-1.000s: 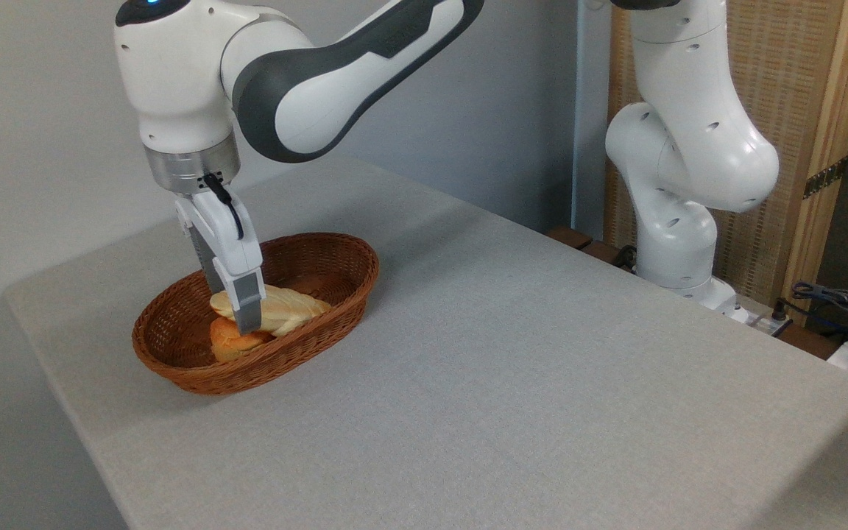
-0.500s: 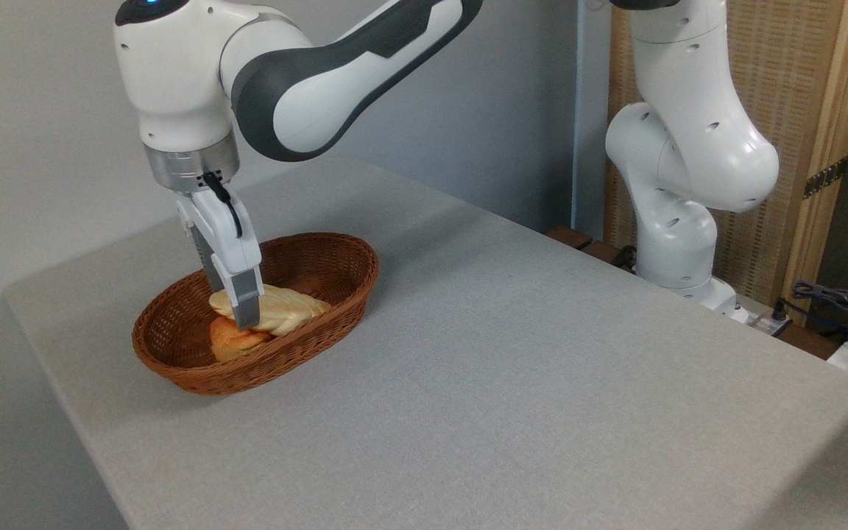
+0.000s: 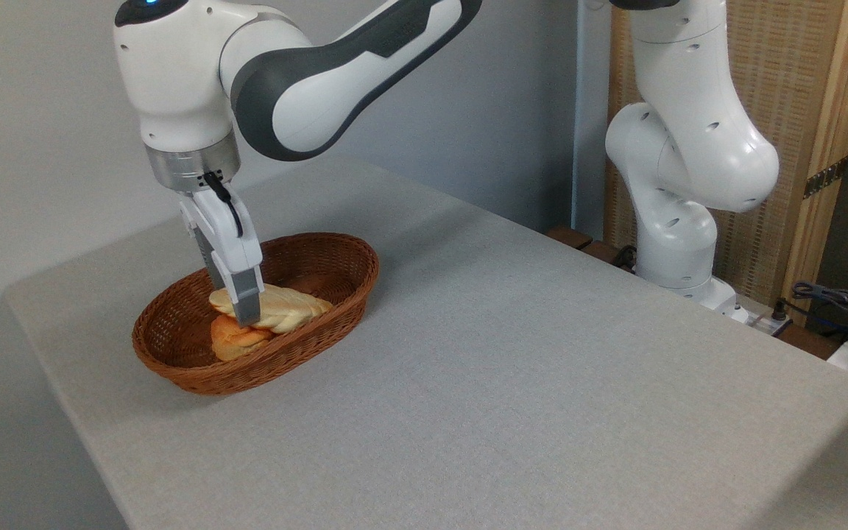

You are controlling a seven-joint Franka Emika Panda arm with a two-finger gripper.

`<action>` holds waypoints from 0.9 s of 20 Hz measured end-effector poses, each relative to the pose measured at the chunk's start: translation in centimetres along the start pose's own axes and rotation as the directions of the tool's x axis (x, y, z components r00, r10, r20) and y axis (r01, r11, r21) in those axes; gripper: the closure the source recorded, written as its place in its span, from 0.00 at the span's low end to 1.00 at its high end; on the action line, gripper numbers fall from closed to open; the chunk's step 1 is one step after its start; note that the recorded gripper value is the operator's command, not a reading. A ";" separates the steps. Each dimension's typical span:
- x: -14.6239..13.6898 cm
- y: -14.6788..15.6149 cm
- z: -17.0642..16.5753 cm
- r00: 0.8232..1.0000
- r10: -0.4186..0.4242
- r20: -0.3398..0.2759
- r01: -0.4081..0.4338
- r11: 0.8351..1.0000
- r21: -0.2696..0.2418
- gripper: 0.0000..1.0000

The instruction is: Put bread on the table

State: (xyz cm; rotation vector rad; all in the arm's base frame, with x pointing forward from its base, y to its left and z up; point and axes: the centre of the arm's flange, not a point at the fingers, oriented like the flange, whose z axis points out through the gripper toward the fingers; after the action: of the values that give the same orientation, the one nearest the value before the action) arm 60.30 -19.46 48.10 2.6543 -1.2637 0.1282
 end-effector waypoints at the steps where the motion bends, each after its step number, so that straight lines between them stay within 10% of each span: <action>1: 0.0 0.0 0.0 1.000 0.000 0.000 0.000 1.000 0.000 0.76; 18: -0.3 -0.2 -1.5 1.000 -0.016 -0.024 0.016 1.000 0.009 0.74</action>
State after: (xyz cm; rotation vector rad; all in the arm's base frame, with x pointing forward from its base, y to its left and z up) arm 60.29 -18.77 49.47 2.6616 -1.2369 0.1636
